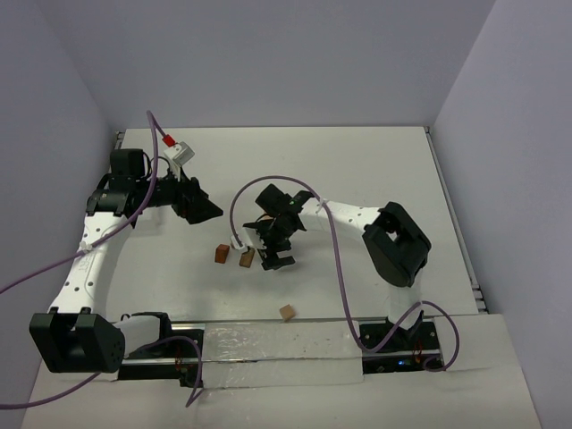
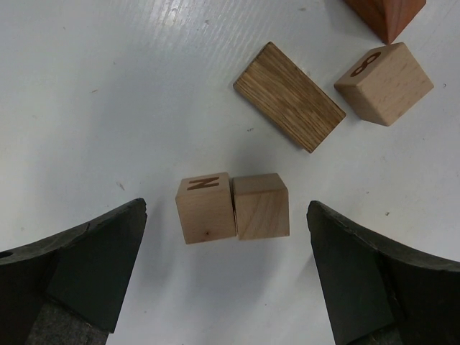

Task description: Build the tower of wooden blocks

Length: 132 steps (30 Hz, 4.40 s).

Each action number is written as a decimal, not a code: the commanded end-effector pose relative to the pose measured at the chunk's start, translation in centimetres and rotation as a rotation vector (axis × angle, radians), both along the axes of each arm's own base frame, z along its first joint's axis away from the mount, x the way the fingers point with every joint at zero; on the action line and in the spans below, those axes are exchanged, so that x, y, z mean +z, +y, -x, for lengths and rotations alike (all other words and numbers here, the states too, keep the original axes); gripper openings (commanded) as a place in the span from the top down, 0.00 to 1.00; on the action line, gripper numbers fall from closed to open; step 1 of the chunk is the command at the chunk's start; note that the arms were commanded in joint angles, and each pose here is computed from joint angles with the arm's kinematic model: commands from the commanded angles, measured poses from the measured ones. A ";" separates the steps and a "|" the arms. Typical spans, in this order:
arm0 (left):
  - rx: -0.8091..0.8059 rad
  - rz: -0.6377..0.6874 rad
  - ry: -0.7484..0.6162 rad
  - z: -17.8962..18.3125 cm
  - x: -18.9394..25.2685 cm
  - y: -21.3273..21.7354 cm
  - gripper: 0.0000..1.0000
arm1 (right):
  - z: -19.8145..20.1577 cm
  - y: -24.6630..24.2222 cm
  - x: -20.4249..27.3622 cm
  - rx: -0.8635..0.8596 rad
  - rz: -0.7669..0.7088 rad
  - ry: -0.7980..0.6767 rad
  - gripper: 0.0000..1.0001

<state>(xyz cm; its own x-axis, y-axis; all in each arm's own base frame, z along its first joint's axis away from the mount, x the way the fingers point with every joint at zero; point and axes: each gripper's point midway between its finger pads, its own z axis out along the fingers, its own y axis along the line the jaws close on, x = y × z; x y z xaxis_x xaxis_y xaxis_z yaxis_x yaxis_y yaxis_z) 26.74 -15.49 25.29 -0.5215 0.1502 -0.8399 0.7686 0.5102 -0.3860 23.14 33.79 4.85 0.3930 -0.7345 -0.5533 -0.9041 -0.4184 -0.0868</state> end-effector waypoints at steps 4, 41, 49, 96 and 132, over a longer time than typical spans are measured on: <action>-0.026 0.023 -0.060 -0.4 1.5 -0.1 0.01 | -1.4 1.2 0.0 -0.016 -0.025 -0.023 0.00; -0.014 0.043 -0.048 -1.0 1.6 0.3 0.01 | -1.3 -0.2 -2.5 -0.022 0.015 -0.039 0.16; -0.006 0.037 -0.053 -1.1 1.6 0.5 0.01 | -1.4 -0.1 -1.7 -0.038 0.002 -0.043 0.38; 0.358 0.099 -0.018 -6.0 2.2 6.8 0.01 | -11.8 -0.3 8.0 -0.444 -0.022 -0.060 0.53; 0.346 0.106 0.015 -6.3 1.2 6.7 0.01 | -12.6 -0.3 5.8 -0.475 0.016 -0.030 0.48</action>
<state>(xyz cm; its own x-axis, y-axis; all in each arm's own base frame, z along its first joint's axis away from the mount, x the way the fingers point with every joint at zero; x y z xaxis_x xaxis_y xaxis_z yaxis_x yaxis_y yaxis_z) 32.64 -8.75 25.99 -0.5626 -0.1236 -0.8174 0.5277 0.7074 -0.4702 34.62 32.93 9.68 0.0304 -0.8576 -0.5134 -0.9959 0.0181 -0.0892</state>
